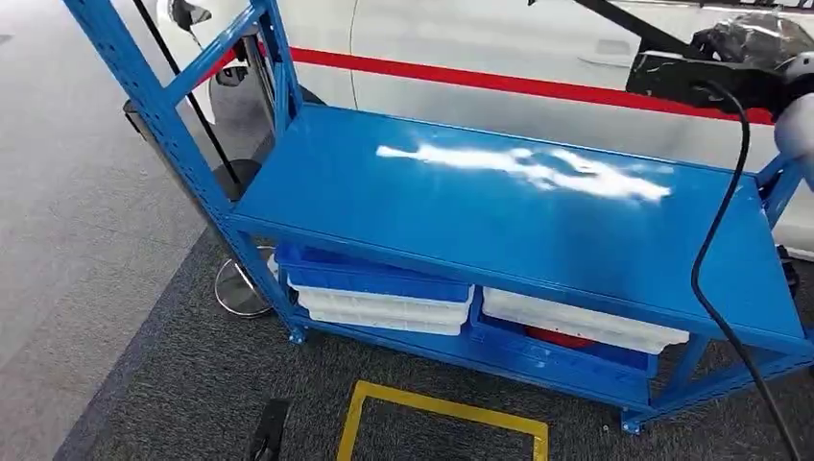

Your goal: Take the parts from the cabinet and place them on the table.

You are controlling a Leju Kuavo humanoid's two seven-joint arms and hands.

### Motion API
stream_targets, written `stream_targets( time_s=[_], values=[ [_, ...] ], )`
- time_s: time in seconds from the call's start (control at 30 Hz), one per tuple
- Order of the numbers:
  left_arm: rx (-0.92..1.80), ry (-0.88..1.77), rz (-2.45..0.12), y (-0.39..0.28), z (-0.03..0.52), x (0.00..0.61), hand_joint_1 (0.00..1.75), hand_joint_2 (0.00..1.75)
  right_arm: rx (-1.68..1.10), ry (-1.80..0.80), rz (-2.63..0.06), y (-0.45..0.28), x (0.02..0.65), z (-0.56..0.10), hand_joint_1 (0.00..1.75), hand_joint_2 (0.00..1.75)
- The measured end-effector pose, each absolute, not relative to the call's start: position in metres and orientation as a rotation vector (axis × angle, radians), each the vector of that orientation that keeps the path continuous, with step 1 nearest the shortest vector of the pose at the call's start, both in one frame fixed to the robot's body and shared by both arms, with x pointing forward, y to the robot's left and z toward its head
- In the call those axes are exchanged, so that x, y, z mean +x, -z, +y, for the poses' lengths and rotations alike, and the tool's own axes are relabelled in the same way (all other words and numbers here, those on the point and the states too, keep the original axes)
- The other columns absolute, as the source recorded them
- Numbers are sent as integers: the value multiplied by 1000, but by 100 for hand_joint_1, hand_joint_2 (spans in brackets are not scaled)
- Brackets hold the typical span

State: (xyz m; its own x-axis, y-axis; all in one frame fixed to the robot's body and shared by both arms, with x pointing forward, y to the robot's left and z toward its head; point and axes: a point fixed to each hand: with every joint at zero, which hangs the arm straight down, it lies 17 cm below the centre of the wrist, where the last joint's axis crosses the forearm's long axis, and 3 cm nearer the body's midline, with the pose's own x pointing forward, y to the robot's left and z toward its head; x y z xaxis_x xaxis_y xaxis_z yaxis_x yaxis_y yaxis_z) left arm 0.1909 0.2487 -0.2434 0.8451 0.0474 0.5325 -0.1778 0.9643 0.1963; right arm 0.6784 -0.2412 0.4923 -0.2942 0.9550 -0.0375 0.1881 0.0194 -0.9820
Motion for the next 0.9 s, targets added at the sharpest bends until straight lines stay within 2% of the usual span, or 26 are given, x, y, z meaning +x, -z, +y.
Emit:
stream_targets(
  time_s=[0.3, 0.9],
  values=[
    [242, -118, -554, 243, 248, 194, 0, 175, -1199, -1333, -1582, -496, 678, -243, 175, 175],
    [244, -105, -554, 243, 245, 193, 0, 175, -1131, -1366, -1546, -452, 680, -239, 175, 175]
  ],
)
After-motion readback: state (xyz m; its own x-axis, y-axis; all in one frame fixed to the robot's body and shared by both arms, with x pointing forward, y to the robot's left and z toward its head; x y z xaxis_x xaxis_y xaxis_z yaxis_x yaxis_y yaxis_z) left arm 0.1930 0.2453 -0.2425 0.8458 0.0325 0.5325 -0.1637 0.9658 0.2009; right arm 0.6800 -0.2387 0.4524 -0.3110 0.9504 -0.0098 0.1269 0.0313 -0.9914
